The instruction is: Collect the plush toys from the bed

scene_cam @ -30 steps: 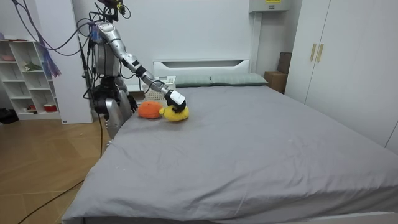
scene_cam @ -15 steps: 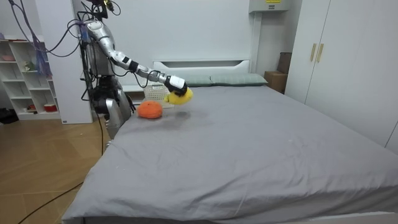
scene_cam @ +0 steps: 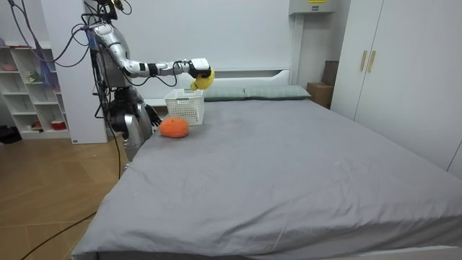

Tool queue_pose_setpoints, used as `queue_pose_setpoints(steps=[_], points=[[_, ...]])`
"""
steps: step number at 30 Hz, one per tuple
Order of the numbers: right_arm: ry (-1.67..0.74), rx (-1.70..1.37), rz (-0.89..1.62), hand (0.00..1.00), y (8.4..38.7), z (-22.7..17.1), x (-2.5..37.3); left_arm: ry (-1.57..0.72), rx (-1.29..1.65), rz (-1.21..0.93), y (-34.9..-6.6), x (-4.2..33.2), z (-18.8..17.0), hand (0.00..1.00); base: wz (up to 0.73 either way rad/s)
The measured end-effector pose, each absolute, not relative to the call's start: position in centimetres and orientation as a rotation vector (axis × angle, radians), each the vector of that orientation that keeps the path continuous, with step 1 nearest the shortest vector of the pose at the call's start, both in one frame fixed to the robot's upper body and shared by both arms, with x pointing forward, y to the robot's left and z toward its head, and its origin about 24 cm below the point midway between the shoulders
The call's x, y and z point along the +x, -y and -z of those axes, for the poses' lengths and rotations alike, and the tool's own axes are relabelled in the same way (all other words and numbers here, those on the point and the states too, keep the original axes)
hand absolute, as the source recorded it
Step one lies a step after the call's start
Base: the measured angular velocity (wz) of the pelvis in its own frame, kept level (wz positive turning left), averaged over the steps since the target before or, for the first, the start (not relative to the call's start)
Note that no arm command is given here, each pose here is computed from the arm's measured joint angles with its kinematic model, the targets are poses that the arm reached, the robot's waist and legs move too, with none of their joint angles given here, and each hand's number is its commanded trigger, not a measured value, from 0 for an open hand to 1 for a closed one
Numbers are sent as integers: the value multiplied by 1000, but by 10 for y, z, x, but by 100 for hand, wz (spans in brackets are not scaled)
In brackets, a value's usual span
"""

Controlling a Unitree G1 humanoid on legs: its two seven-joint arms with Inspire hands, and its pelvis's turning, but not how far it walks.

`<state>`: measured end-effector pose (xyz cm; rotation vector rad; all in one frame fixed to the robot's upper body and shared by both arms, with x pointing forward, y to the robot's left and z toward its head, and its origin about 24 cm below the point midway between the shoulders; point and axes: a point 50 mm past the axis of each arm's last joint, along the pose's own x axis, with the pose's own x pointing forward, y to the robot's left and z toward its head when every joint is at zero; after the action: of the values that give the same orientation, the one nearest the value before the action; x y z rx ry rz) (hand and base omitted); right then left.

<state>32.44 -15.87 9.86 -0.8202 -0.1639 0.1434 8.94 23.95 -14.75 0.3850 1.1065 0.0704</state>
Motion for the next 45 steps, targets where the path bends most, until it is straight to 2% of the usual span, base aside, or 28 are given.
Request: queue_pose_setpoints(steps=[5, 11, 12, 13, 14, 15, 25, 45], points=[[221, -793, -219, 100, 133, -107, 320, -1097, 362, -66, -232, 93, 148, 0, 6], [170, -862, -265, 100, 122, -99, 319, -1097, 417, -43, -231, 99, 148, 0, 18], [165, -867, -268, 89, 121, -99, 319, -1100, 417, -43, -231, 98, 148, 0, 8], [159, -888, -271, 73, 119, -98, 319, -1109, 423, -43, -231, 98, 148, 0, 5], [151, -889, -270, 7, 117, -97, 319, -1113, 427, -49, -231, 98, 148, 0, 10], [148, -886, -269, 0, 116, -97, 320, -1114, 428, -49, -230, 98, 148, 0, 17], [164, -855, -273, 0, 96, -103, 322, -1140, 504, -10, -229, 99, 149, 0, 23], [55, -844, -300, 0, 99, -83, 325, -1142, 570, 20, -226, 100, 147, 0, 6]])
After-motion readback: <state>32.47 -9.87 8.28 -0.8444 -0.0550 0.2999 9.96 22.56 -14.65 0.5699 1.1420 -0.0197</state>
